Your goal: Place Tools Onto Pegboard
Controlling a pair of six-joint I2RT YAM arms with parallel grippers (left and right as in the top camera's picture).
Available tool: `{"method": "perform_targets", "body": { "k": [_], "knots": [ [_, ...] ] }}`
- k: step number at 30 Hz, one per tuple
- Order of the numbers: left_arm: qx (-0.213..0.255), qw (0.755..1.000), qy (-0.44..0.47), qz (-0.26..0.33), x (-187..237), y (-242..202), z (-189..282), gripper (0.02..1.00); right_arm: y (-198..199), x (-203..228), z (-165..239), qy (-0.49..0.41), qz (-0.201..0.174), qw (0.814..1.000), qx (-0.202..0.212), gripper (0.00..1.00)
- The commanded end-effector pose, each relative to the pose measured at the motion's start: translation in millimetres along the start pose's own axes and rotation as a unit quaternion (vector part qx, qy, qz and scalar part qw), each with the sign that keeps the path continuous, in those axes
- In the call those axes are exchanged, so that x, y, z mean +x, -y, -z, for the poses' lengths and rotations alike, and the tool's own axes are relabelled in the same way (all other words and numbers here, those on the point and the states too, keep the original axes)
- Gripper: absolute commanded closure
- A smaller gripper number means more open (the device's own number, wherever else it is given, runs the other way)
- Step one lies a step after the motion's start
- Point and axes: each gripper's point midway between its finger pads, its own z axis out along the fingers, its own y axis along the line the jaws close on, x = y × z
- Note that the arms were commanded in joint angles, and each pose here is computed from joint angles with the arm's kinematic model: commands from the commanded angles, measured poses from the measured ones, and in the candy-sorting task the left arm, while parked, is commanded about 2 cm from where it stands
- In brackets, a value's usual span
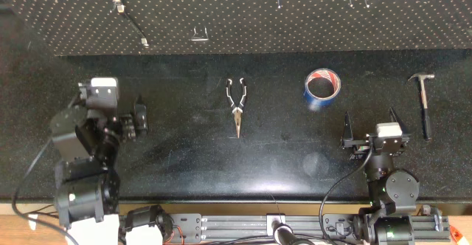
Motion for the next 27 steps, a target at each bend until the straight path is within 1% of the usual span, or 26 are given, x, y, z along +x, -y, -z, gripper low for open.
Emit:
{"method": "perform_targets", "body": {
  "k": [1,5,7,8,9,10,11,12,13,14,15,16,17,19,21,25,26,27],
  "knots": [
    [0.017,0.995,-0.101,0.006,55.0,10.7,17.7,0.023,2.1,1.4,0.2,-0.001,0.005,1.0,0.005,0.058],
    [-0.002,0.994,-0.108,0.002,58.0,4.0,17.9,0.023,2.1,1.4,0.2,-0.001,0.005,1.0,0.005,0.058],
    [0.021,0.994,-0.103,0.005,56.3,12.1,17.7,0.023,2.1,1.4,0.2,-0.001,0.005,1.0,0.005,0.06],
    [0.043,0.994,-0.096,0.009,53.3,19.8,17.6,0.02,2.1,1.4,0.2,-0.001,0.005,1.0,0.005,0.06],
    [0.046,0.993,-0.087,0.06,48.2,21.9,16.9,0.023,2.1,1.4,0.2,-0.001,0.005,1.0,0.005,0.06],
    [0.041,0.986,-0.085,0.137,46.3,22.7,18.1,0.023,2.1,1.4,0.2,-0.001,0.005,1.0,0.005,0.06],
    [0.051,0.979,-0.087,0.177,44.7,31.1,18.6,0.023,2.1,1.4,0.2,-0.001,0.005,1.0,0.005,0.06],
    [0.078,0.975,-0.085,0.188,39.5,48.7,19.4,0.023,2.1,1.4,0.2,-0.001,0.005,1.0,0.005,0.06],
    [0.144,0.974,-0.068,0.158,23.6,89.6,22.2,0.023,2.1,1.4,0.2,-0.001,0.005,1.0,0.005,0.06],
    [0.18,0.973,-0.059,0.129,15.9,113.2,22.7,0.023,2.1,1.4,0.2,-0.001,0.005,1.0,0.005,0.06],
    [0.227,0.968,-0.056,0.092,9.1,147.8,20.9,0.023,2.1,1.4,0.2,-0.001,0.005,1.0,0.005,0.06],
    [0.246,0.964,-0.064,0.074,9.9,168.0,16.2,0.023,2.1,1.4,0.2,-0.001,0.005,1.0,0.005,0.058],
    [0.243,0.961,-0.089,0.099,15.5,183.1,8.0,0.023,2.1,1.4,0.2,-0.001,0.005,1.0,0.005,0.058],
    [0.25,0.953,-0.135,0.104,33.0,208.5,-2.4,0.023,2.1,1.4,0.2,-0.001,0.005,1.0,0.005,0.058],
    [0.251,0.949,-0.159,0.102,43.0,223.9,-12.9,0.02,2.1,1.4,0.2,-0.001,0.005,1.0,0.005,0.06],
    [0.24,0.946,-0.182,0.123,52.0,236.7,-33.6,0.02,2.1,1.4,0.2,-0.001,0.005,1.0,0.005,0.058],
    [0.219,0.947,-0.188,0.138,55.8,234.0,-41.0,0.023,2.1,1.4,0.2,-0.001,0.005,1.0,0.005,0.058],
    [0.209,0.949,-0.19,0.14,57.5,232.2,-44.6,0.023,2.1,1.4,0.2,-0.001,0.005,1.0,0.005,0.058]
  ]
}}
